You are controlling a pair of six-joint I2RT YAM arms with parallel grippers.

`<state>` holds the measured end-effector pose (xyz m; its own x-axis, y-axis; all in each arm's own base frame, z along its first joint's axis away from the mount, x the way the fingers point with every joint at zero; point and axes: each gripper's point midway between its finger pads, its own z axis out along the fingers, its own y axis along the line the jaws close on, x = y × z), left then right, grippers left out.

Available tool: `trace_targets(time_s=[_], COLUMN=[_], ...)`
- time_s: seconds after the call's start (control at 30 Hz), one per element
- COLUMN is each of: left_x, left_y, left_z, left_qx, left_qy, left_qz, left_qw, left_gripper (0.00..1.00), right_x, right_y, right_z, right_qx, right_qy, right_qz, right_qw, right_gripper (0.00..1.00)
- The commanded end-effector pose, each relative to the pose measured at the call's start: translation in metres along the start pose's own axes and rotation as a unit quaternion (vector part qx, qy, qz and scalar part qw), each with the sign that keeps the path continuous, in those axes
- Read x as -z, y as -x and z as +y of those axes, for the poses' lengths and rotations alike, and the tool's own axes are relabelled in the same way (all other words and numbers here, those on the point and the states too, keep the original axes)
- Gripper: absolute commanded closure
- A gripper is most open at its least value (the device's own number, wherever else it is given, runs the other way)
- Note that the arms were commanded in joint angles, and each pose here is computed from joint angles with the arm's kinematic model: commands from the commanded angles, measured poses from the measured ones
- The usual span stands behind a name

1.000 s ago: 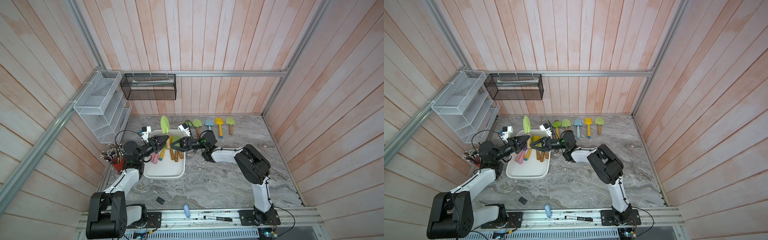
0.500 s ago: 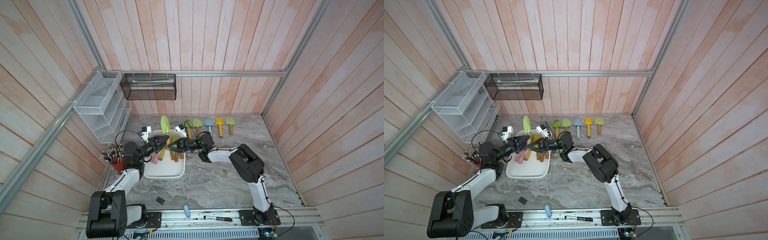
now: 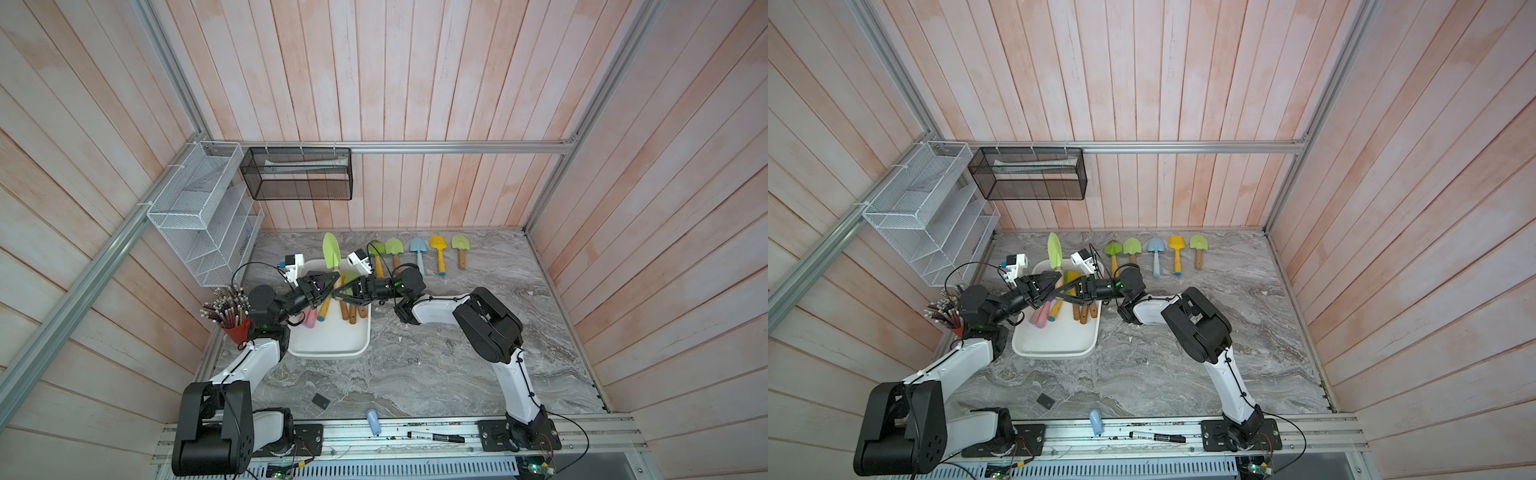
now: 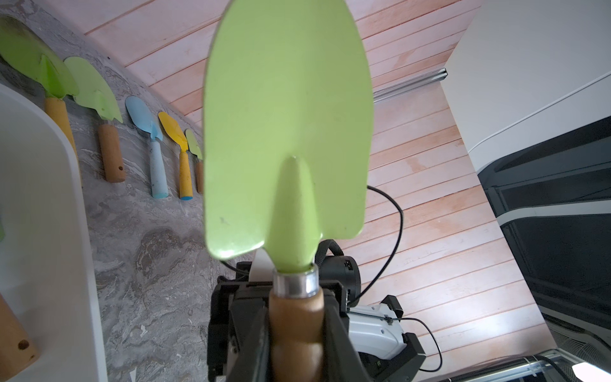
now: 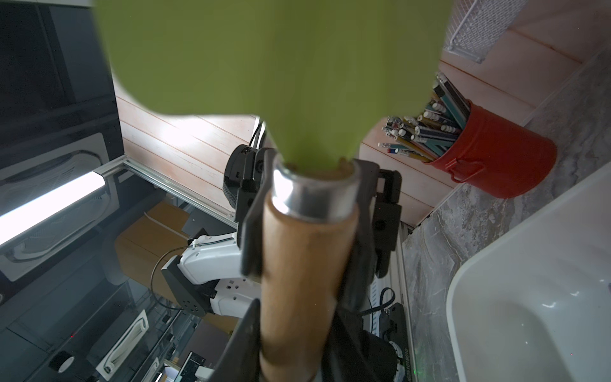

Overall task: Take the shovel out of the storage box
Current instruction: Pick up the shovel from the storage box, then place the shovel at the center of the board.

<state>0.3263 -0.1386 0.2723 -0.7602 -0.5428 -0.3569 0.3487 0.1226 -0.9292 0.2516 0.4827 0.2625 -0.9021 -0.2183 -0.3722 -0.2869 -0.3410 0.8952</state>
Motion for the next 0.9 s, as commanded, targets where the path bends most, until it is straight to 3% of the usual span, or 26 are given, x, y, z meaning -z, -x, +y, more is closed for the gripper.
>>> trace_targets(time_s=[0.0, 0.07, 0.13, 0.2, 0.3, 0.47, 0.63, 0.77, 0.87], left_x=[0.000, 0.000, 0.000, -0.001, 0.000, 0.005, 0.010, 0.015, 0.017], left_y=[-0.005, -0.005, -0.004, -0.003, 0.002, 0.009, 0.010, 0.006, 0.001], left_z=[0.001, 0.001, 0.003, 0.004, 0.005, 0.005, 0.028, 0.052, 0.063], left_qx=[-0.002, -0.002, -0.003, -0.004, -0.012, -0.041, -0.057, -0.050, -0.042], left_qy=[-0.003, -0.003, 0.000, 0.004, 0.013, 0.048, 0.122, 0.171, 0.184], left_qz=[0.007, 0.007, 0.008, 0.010, 0.009, 0.006, 0.005, 0.010, 0.015], left_qw=[1.000, 1.000, 1.000, 1.000, 1.000, 0.998, 0.991, 0.984, 0.982], left_gripper=[0.89, 0.88, 0.80, 0.60, 0.47, 0.46, 0.46, 0.46, 0.46], right_x=[-0.001, 0.002, 0.005, 0.008, 0.018, 0.049, 0.095, 0.147, 0.193], right_y=[0.006, 0.006, 0.007, 0.008, 0.013, 0.024, 0.042, 0.059, 0.069], right_z=[0.021, 0.020, 0.020, 0.020, 0.017, 0.010, -0.006, -0.030, -0.050], right_qx=[0.049, 0.047, 0.047, 0.046, 0.044, 0.039, 0.043, 0.028, 0.019], right_qy=[0.029, 0.028, 0.026, 0.022, 0.009, -0.031, -0.120, -0.234, -0.327], right_qz=[-0.006, -0.010, -0.015, -0.021, -0.033, -0.064, -0.100, -0.138, -0.166], right_qw=[0.998, 0.998, 0.998, 0.998, 0.998, 0.997, 0.987, 0.962, 0.930], right_gripper=[0.78, 0.81, 0.82, 0.82, 0.82, 0.82, 0.82, 0.83, 0.83])
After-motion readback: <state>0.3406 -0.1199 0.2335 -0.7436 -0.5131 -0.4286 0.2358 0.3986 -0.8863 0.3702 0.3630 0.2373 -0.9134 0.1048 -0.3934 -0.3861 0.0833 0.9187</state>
